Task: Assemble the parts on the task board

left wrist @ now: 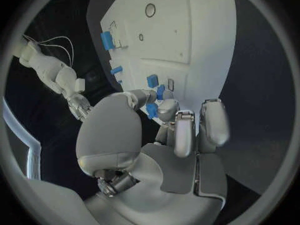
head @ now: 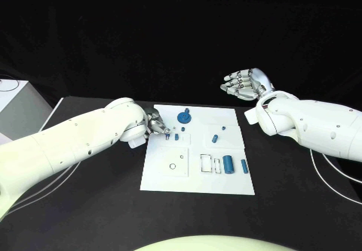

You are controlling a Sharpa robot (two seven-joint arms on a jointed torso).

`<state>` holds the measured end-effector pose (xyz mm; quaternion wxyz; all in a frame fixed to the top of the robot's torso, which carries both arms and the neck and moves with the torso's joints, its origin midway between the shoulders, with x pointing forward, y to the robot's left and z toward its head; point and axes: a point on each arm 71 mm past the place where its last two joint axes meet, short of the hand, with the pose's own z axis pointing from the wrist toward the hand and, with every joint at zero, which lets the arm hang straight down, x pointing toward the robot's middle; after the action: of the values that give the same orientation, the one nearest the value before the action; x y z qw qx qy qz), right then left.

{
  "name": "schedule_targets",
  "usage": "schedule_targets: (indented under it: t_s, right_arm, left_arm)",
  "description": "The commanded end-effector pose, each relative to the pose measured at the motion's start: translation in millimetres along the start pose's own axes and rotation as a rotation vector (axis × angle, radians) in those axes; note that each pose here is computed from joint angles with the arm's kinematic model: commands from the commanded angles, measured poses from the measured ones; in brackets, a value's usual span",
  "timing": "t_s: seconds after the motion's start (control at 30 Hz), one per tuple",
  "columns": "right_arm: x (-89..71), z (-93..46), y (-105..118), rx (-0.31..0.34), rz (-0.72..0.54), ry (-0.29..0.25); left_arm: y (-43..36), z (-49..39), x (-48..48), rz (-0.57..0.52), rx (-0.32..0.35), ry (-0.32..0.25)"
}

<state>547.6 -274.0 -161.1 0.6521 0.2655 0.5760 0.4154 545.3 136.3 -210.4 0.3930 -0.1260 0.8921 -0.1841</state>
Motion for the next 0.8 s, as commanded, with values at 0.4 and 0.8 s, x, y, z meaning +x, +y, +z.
schedule_targets:
  t_s: [0.4,0.8]
  right_arm:
    - [1.6,-0.5,1.6,-0.014,0.004,0.013]
    - [1.4,-0.6,1.4,-0.013,0.005,0.014]
  left_arm:
    - [1.3,4.0,3.5,0.054,0.011,0.042]
    - [1.1,4.2,4.4,0.074,0.016,0.056]
